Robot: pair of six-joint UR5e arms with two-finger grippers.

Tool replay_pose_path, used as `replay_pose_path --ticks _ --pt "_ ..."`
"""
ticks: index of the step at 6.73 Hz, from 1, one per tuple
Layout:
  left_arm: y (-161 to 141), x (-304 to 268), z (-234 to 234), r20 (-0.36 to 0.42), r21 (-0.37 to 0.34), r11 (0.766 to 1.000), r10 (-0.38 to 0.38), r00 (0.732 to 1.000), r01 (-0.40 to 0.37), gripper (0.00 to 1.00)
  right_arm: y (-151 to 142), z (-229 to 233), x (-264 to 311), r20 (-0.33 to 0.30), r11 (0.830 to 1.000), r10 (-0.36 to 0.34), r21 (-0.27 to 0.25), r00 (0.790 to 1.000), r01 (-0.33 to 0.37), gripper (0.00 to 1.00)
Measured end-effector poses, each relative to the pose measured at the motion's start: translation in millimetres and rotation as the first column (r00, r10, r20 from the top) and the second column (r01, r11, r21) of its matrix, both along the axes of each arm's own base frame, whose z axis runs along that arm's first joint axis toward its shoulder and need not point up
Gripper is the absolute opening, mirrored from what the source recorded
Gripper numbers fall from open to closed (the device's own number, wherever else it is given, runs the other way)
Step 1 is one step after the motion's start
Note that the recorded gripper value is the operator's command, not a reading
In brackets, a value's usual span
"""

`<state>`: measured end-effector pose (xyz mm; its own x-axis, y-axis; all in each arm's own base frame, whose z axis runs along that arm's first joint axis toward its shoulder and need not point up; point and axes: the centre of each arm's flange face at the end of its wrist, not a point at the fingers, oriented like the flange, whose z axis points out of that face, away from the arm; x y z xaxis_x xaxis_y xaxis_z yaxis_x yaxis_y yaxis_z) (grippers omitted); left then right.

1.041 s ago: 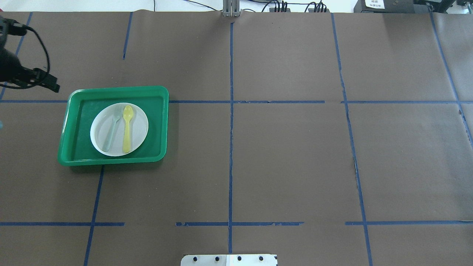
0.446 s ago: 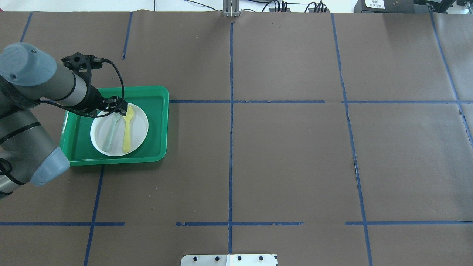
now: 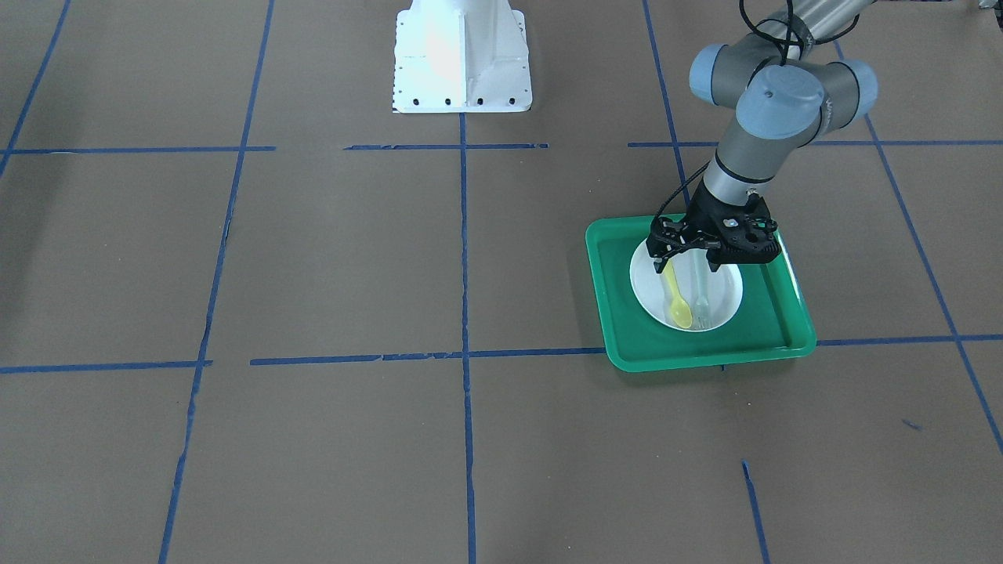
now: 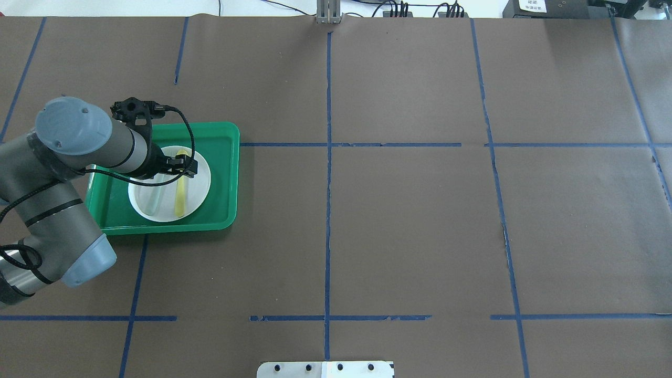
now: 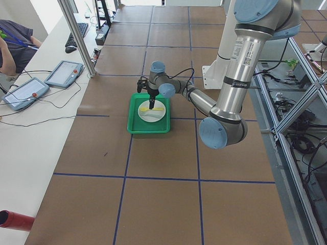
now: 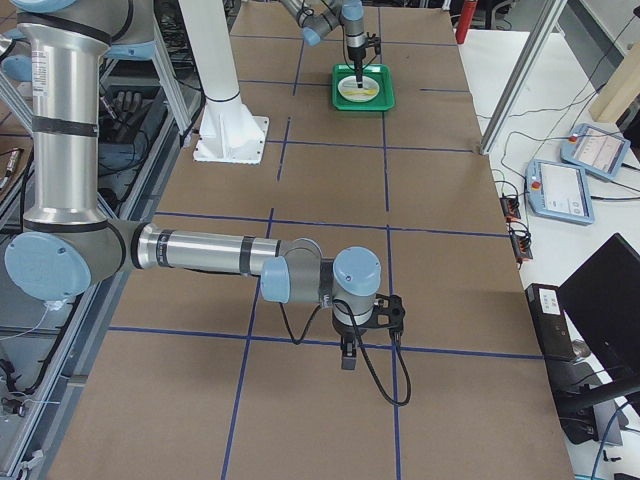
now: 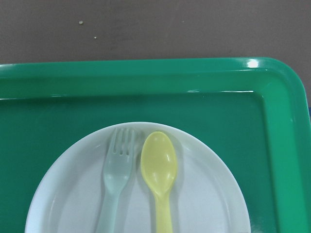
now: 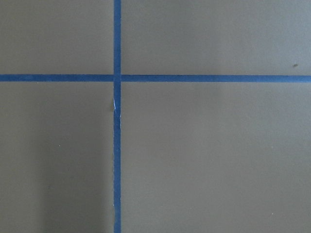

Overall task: Place spoon
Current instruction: 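Move the left gripper over the yellow spoon on the white plate, then lower the left gripper and close it on the yellow spoon handle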

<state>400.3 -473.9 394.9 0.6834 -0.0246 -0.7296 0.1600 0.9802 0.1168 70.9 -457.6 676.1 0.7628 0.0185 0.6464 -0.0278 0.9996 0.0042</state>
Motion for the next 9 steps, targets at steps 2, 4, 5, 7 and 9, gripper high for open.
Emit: replay_pose_path --ticks 2,4,5,7,9 --pt "6 14 5 0.004 -0.023 1.000 -0.001 1.000 0.001 0.54 0 0 0 0.000 1.000 0.000 0.000 1.000 0.000 1.00" --pt "6 17 6 0.004 -0.027 1.000 0.007 1.000 -0.007 0.46 0 0 0 0.000 1.000 0.000 0.001 1.000 0.000 1.00" --pt "6 18 7 0.005 -0.027 1.000 0.009 1.000 -0.009 0.47 0 0 0 0.000 1.000 0.000 0.000 1.000 0.000 1.00" --pt "5 20 11 0.014 -0.033 0.999 0.011 1.000 -0.011 0.47 0 0 0 0.000 1.000 0.000 0.001 1.000 0.000 1.00" --pt "4 22 15 0.020 -0.037 0.999 0.013 1.000 -0.012 0.47 0 0 0 0.000 1.000 0.000 0.001 1.000 0.000 1.00"
